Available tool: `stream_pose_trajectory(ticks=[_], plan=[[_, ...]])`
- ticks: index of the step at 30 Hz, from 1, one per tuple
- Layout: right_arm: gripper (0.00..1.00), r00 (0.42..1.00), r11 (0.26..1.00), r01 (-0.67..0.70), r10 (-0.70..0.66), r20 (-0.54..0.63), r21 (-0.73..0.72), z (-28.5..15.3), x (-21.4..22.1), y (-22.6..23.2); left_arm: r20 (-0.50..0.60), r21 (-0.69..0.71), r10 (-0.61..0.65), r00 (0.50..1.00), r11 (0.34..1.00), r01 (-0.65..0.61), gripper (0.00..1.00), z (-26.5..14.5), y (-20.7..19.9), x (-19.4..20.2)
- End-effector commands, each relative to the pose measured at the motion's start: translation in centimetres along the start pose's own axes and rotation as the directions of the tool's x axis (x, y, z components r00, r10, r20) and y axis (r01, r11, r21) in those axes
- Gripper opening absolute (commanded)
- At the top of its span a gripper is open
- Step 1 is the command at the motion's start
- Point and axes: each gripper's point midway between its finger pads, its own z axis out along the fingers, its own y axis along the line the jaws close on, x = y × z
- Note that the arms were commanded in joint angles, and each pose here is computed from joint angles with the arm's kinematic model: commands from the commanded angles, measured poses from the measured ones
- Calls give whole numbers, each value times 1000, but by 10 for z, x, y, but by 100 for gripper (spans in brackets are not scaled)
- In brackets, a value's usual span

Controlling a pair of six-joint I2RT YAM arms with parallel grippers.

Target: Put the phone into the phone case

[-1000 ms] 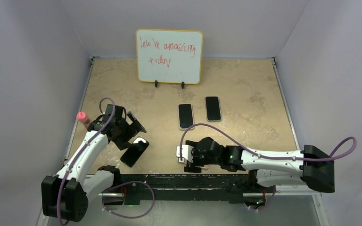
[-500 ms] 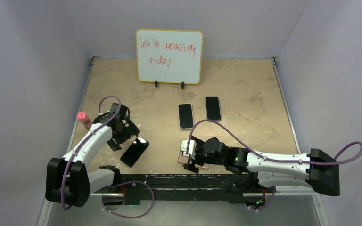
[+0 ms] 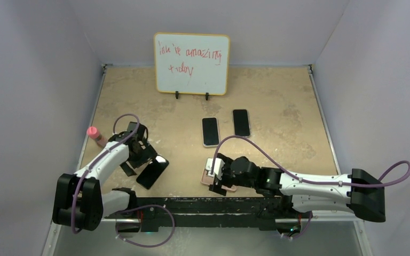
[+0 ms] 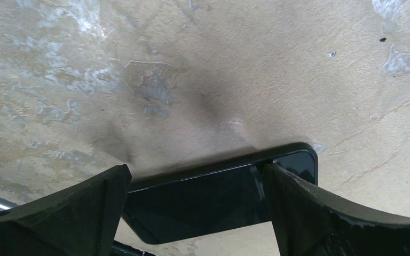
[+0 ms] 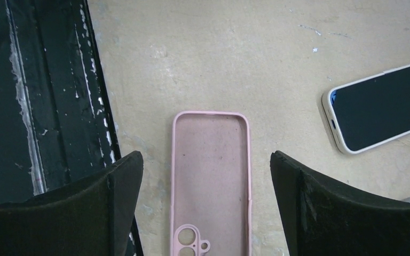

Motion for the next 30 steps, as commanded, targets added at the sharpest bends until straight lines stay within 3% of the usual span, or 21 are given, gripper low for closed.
stream_pose_trajectory(ticks=[1,6,12,20,30], plan=[[89,997,998,66,-65,-34,25,-1,3,-8,-29,45,-26,999,999,28,100,4,-8,6],[89,972,985,172,-165,-166,28,2,15,-18,-79,75,-41,996,996,47,99,6,-9,20],[90,943,981,183,-192,-271,-61,5,35,-8,-142,127,-52,989,989,70,98,1,-16,33],[84,912,980,186,-198,-359,-68,9,50,-10,-214,210,-67,975,971,113,96,-12,-26,48],[86,902,980,197,-189,-388,-18,13,56,-18,-237,257,-52,970,960,115,97,-21,-34,60]])
